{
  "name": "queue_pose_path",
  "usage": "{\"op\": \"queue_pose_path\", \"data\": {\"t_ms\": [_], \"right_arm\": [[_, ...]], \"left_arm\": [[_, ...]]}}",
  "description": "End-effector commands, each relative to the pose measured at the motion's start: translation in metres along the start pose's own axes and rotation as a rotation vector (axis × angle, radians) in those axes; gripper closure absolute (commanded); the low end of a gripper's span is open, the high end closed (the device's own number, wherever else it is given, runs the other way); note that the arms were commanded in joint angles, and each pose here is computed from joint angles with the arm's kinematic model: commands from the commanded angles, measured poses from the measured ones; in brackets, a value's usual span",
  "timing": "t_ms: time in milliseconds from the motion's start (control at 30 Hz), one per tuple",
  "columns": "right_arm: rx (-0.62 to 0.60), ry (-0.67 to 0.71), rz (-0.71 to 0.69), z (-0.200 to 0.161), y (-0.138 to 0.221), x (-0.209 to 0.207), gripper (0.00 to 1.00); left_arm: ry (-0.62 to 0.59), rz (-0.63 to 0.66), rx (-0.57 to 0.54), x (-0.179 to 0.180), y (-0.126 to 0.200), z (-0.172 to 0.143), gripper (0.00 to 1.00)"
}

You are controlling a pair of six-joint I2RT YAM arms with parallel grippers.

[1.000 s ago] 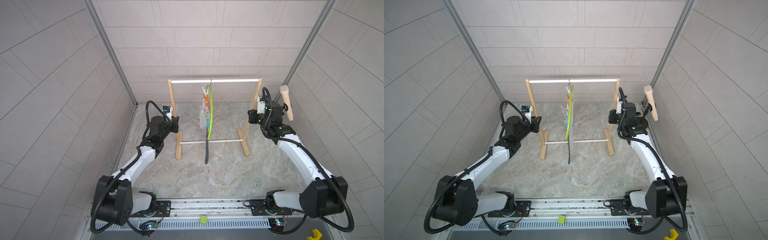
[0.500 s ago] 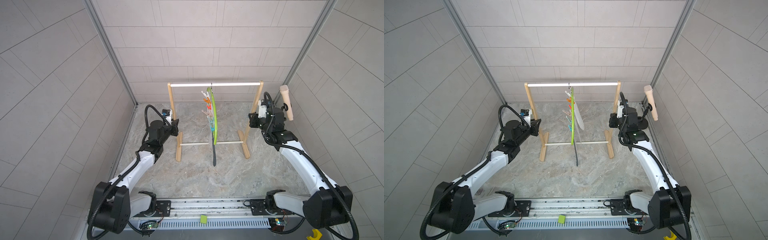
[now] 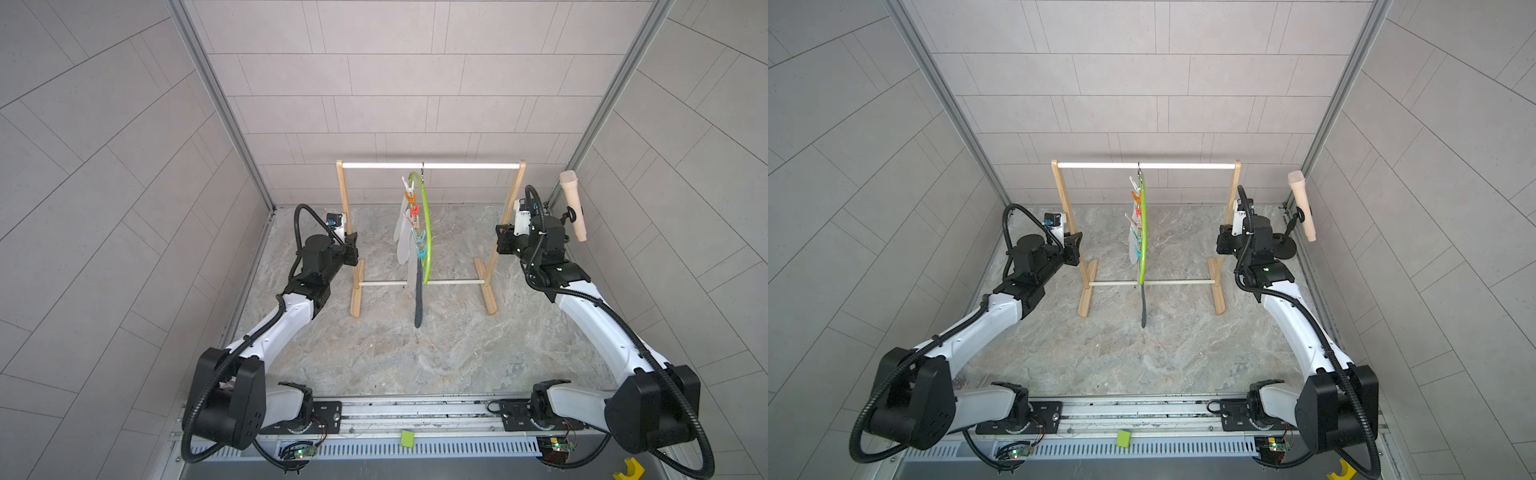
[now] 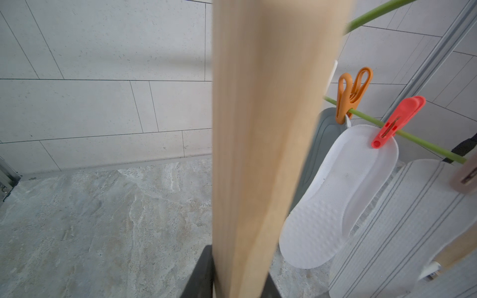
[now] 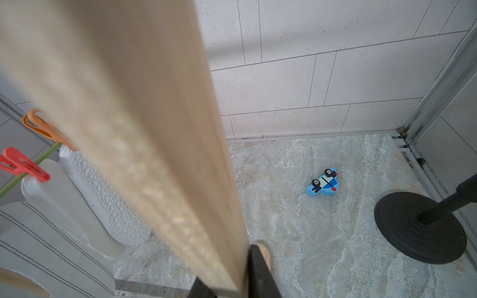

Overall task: Take the shoe insoles off the hanger
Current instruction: Adjust the clothesline at the center of the board.

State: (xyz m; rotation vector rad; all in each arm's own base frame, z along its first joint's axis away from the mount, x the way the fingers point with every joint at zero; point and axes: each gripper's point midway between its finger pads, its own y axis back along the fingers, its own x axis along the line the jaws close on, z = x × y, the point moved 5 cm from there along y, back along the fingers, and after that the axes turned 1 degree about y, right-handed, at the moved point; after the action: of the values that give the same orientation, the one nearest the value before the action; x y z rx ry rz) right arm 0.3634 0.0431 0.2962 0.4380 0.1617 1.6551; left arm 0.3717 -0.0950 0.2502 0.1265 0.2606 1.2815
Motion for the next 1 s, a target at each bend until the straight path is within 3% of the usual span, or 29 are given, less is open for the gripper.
{"op": "queue_pose_path", "data": {"t_ms": [0, 167, 300, 333, 467, 567, 600, 767, 800, 867, 900, 967], "right_arm": [[-0.015, -0.051, -0.012, 0.002, -0.004, -0.004, 0.95], [-0.002, -0.056, -0.022, -0.005, -0.006, -0.006, 0.92], [0.010, -0.058, -0.025, -0.012, -0.005, -0.007, 0.77], [0.013, -0.055, -0.024, -0.013, -0.004, -0.007, 0.69], [0.013, -0.049, -0.023, -0.015, 0.000, -0.007, 0.54], [0.025, -0.041, -0.029, -0.017, 0.001, -0.009, 0.48], [0.030, -0.037, -0.026, -0.018, 0.001, -0.009, 0.46], [0.030, -0.017, -0.014, -0.015, 0.003, -0.007, 0.37], [0.030, -0.013, -0.008, -0.014, 0.004, -0.006, 0.27], [0.027, -0.007, 0.006, -0.011, 0.007, -0.004, 0.19], [0.029, -0.004, 0.013, -0.010, 0.009, -0.002, 0.01], [0.027, -0.005, 0.021, -0.008, 0.016, -0.001, 0.00]], "left_arm": [[0.064, 0.141, 0.157, 0.027, -0.010, -0.037, 0.92], [0.084, 0.128, 0.163, 0.026, -0.015, -0.038, 0.91], [0.087, 0.138, 0.172, 0.027, -0.006, -0.046, 0.78], [0.085, 0.144, 0.180, 0.027, -0.002, -0.049, 0.73], [0.086, 0.145, 0.193, 0.026, 0.012, -0.056, 0.53], [0.091, 0.149, 0.205, 0.026, 0.019, -0.060, 0.06], [0.092, 0.151, 0.205, 0.026, 0.021, -0.060, 0.00], [0.103, 0.168, 0.196, 0.027, 0.032, -0.058, 0.00], [0.106, 0.171, 0.191, 0.027, 0.035, -0.056, 0.00], [0.114, 0.181, 0.176, 0.027, 0.041, -0.051, 0.00], [0.120, 0.187, 0.169, 0.027, 0.045, -0.048, 0.00], [0.131, 0.200, 0.152, 0.028, 0.053, -0.042, 0.00]]}}
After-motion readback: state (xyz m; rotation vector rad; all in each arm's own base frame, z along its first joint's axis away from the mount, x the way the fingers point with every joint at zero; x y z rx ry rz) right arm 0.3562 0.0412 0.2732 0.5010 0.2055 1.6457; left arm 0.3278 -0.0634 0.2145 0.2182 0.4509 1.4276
